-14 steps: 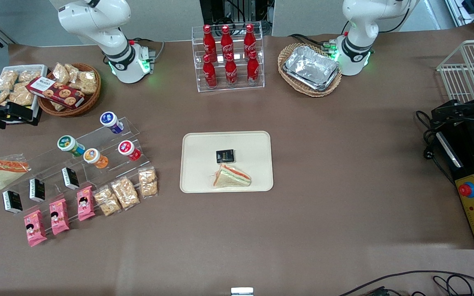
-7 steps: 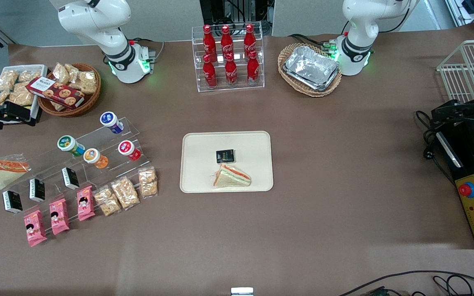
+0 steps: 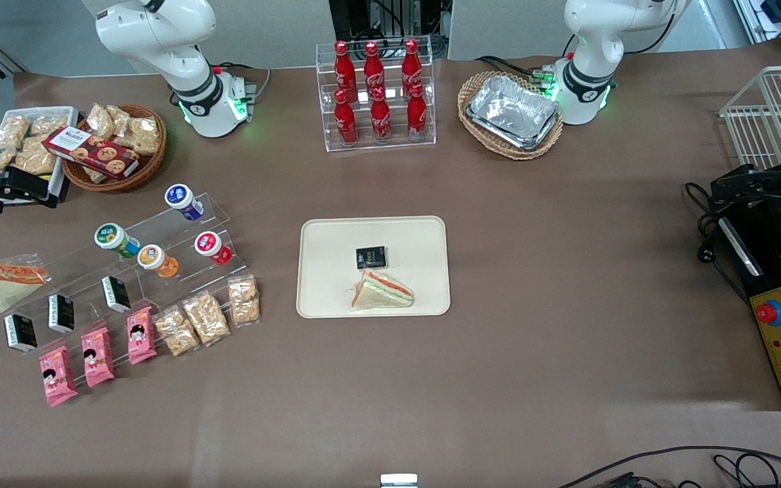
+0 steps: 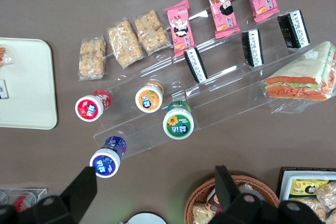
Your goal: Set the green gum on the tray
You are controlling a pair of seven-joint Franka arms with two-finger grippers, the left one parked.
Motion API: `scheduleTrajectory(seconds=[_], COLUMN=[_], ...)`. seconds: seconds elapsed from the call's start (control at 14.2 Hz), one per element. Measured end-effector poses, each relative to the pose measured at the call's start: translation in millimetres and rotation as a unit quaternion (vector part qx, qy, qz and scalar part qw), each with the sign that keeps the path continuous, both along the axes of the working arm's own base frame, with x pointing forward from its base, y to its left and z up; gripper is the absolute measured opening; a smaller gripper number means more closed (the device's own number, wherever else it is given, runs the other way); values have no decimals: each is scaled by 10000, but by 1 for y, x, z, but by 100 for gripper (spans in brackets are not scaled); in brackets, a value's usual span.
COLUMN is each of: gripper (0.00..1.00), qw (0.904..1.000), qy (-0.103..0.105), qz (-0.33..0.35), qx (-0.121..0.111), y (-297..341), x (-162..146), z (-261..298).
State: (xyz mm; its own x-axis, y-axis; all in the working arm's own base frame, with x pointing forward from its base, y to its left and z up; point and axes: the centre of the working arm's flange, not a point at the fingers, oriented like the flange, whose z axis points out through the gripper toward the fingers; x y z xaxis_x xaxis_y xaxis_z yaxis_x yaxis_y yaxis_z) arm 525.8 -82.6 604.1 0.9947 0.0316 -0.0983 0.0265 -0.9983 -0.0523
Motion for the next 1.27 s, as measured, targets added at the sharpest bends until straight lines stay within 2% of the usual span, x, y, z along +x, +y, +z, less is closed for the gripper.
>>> scheduleTrajectory(seconds=[0.35,0.92,1.27], gripper=[100,100,100], qw=[10000,9998,9994], qy=[95,-195,-336], qz=[1,-51,-31], qx=[7,-24,-29], y=[-5,-24,-21], x=[2,4,-11], z=[-17,-115,-179])
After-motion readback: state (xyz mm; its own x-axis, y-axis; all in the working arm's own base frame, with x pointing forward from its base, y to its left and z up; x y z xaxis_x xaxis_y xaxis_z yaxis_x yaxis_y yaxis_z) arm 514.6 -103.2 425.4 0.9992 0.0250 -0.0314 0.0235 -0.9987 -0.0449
